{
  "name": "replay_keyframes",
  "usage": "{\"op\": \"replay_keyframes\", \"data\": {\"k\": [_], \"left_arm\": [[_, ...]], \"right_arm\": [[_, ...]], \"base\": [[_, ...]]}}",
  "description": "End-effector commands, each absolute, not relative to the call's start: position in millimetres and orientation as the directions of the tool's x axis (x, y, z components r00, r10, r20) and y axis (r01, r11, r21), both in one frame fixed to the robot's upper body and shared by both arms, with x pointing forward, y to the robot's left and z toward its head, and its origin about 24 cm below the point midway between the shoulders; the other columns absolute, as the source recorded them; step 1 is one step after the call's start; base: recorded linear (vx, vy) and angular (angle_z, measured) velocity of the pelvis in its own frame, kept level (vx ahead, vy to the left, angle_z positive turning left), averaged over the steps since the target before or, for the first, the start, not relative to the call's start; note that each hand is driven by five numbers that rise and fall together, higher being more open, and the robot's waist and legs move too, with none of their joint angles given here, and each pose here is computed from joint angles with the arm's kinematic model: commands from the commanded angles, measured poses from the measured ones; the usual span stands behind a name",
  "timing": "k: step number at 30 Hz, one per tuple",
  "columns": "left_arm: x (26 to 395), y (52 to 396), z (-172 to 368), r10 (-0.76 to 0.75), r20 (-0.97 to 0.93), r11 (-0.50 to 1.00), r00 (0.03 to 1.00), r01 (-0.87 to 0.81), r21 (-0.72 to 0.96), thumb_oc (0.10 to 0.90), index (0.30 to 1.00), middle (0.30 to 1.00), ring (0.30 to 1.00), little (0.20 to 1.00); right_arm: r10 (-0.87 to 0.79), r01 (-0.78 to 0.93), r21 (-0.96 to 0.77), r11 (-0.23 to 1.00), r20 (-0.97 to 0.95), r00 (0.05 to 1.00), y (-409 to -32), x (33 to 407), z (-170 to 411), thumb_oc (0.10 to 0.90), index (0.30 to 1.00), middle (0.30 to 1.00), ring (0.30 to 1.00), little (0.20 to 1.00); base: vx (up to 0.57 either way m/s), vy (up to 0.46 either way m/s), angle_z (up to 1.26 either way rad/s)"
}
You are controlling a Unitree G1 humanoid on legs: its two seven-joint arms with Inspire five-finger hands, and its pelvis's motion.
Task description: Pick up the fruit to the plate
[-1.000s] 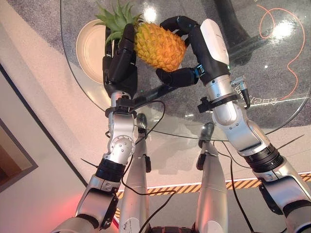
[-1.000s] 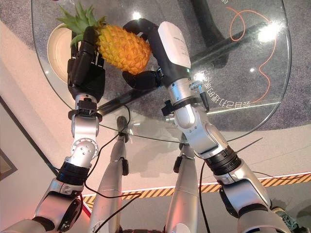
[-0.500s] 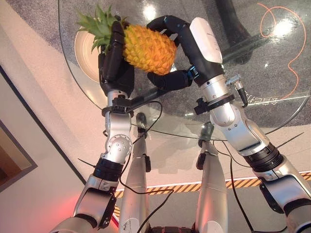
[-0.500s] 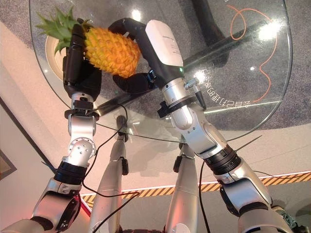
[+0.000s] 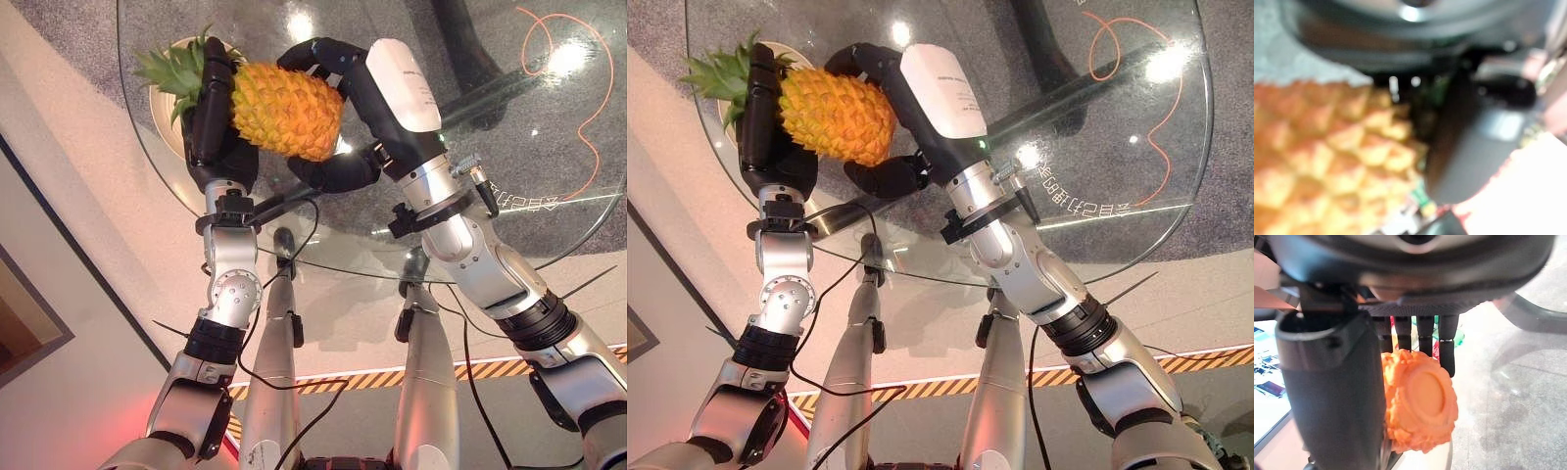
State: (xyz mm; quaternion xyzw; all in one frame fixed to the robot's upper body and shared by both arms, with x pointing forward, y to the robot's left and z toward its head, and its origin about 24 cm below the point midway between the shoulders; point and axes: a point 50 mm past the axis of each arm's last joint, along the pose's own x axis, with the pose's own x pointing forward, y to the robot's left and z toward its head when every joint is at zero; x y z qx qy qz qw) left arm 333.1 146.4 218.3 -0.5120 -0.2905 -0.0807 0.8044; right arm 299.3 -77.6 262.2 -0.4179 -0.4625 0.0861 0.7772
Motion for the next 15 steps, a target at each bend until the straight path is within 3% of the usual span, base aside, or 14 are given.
{"op": "replay_keyframes", "data": {"k": [1,15], "left_arm": [[310,113,276,-0.007,0.808,0.486,0.589,0.708,-0.512,0.100,0.300,0.300,0.300,0.200],[308,119,275,0.054,0.810,0.515,0.584,0.678,-0.524,0.100,0.300,0.300,0.300,0.200]], "right_arm": [[0.534,0.234,-0.552,0.801,0.834,0.138,-46,241,327,0.800,0.900,0.900,0.900,0.900],[0.403,0.246,-0.446,0.861,0.892,0.207,-58,250,325,0.800,0.900,0.900,0.900,0.900]], "base": [[0.00,0.000,0.00],[0.00,0.000,0.00]]}}
